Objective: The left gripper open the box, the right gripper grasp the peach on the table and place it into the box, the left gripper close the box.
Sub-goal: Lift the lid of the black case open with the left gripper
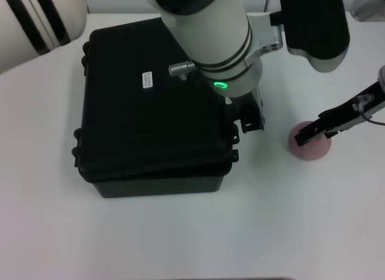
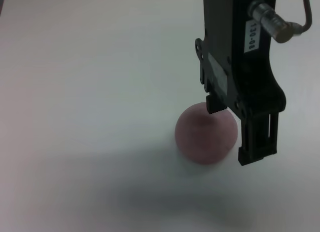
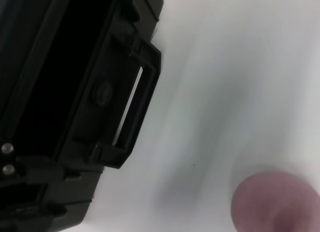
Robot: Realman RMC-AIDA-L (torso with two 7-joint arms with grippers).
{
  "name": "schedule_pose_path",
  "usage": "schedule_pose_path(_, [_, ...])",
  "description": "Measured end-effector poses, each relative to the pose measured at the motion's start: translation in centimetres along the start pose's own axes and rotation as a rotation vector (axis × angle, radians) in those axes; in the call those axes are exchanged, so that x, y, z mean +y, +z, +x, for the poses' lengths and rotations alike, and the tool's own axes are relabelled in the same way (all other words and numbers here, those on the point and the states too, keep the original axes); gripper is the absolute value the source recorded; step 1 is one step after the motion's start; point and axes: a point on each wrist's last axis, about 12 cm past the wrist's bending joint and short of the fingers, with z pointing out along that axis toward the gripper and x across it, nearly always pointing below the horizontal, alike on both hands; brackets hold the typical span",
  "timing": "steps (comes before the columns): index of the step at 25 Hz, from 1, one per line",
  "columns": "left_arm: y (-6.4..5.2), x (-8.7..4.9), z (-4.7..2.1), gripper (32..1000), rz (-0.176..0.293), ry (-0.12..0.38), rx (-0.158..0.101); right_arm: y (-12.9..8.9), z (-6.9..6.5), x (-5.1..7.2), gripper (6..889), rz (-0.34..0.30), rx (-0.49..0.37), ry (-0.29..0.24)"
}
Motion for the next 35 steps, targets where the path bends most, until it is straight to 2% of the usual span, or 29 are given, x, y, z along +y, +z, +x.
schedule_pose_path(4, [-0.6, 0.2, 0.26, 281, -0.005, -0.013, -0.003, 0.0, 0.0, 0.0, 790, 0.0, -0.001, -0.002])
schedule_pose_path(10, [-2.7, 0.6, 0.65, 257, -0.041, -0.028, -0.026, 0.1, 0.0, 0.0, 791, 0.0, -0.002, -0.003])
schedule_pose_path(15, [-4.0, 0.9, 1.23, 255, -0.037, -0.043, -0.041, 0.1, 0.0, 0.0, 791, 0.001, -0.003, -0.005])
schedule_pose_path(23, [-6.1, 1.4, 2.59, 235, -0.028, -0.077, -0.072, 0.0, 0.0, -0.1, 791, -0.005, -0.009, -0.006])
schedule_pose_path(27, [-7.1, 1.6, 3.09, 202, -0.028, -0.093, -0.092, 0.0, 0.0, 0.0, 791, -0.009, -0.014, -0.007])
schedule_pose_path(32, [-8.1, 1.9, 3.64, 177, -0.001, -0.114, -0.128, -0.1, -0.1, 0.0, 791, -0.015, -0.02, -0.014])
schedule_pose_path(35, [-8.5, 2.1, 3.95, 143, 0.008, -0.123, -0.139, -0.1, -0.2, 0.0, 791, -0.016, -0.025, -0.018])
